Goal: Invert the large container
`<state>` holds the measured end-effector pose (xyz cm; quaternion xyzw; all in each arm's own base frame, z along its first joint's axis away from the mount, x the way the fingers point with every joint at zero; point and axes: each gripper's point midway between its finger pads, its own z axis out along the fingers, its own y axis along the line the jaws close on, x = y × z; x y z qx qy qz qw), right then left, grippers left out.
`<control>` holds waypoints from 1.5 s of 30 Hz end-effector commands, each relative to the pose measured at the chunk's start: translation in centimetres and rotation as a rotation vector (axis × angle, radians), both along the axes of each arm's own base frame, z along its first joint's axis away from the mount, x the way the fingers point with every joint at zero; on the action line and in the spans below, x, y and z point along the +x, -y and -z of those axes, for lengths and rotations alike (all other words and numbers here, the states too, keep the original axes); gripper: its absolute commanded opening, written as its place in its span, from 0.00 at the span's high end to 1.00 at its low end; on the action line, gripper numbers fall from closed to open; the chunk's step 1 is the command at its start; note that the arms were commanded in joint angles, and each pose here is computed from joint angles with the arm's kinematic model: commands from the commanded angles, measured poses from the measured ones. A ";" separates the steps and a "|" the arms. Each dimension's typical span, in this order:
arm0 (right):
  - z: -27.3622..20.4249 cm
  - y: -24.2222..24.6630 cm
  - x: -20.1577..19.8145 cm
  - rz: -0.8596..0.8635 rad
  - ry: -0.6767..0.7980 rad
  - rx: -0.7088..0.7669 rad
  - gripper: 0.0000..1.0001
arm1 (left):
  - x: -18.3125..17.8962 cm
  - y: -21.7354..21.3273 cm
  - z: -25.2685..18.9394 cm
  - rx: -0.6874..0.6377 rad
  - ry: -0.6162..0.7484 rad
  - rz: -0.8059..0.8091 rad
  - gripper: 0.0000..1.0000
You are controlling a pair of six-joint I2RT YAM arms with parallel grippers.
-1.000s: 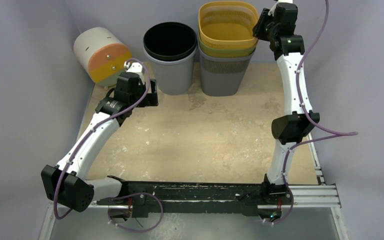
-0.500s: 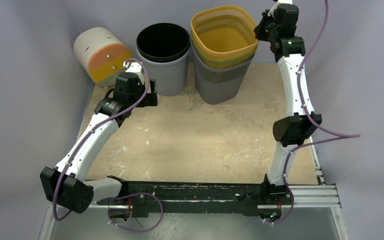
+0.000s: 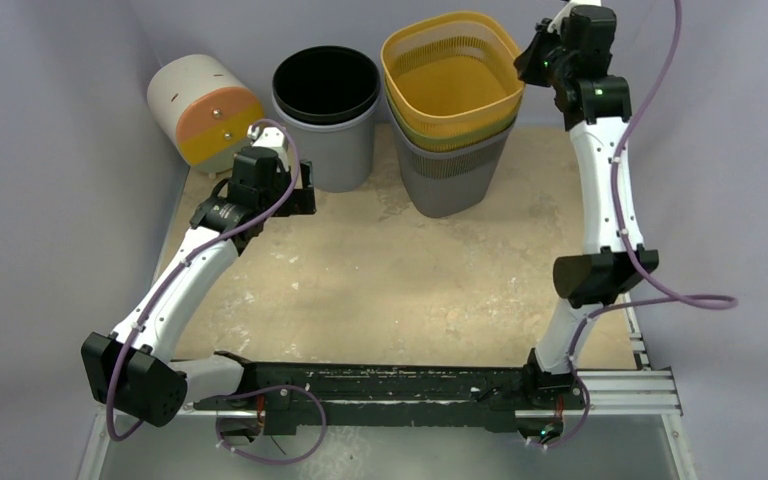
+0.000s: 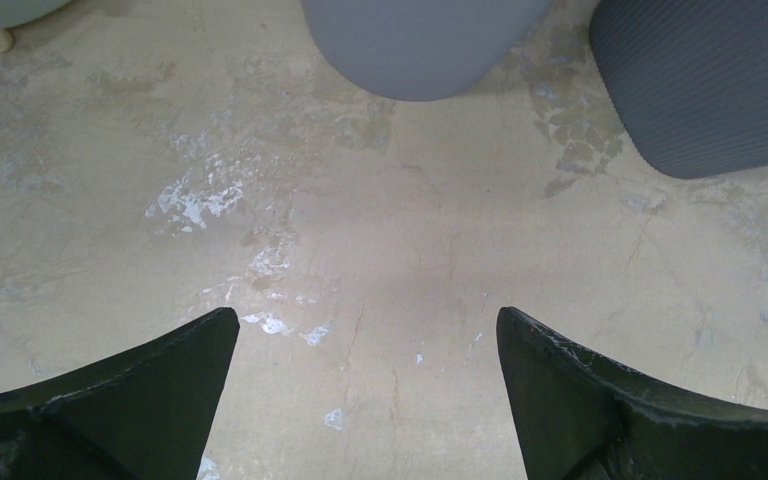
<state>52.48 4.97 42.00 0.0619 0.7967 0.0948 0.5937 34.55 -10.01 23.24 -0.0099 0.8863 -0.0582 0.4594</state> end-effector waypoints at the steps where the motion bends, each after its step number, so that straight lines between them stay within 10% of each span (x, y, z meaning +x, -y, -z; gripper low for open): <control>1: -19.2 -1.4 -9.1 -0.097 0.547 0.129 1.00 | 0.4 0.5 -0.8 -0.023 0.035 0.006 0.03; 23: -33.9 -2.5 -23.5 -0.260 1.058 0.294 1.00 | 0.0 -0.4 -2.2 0.002 0.047 -0.017 0.03; 45: -25.7 -5.9 -33.2 -0.488 0.804 0.255 1.00 | -3.4 -9.7 -20.4 0.111 0.337 -0.452 0.00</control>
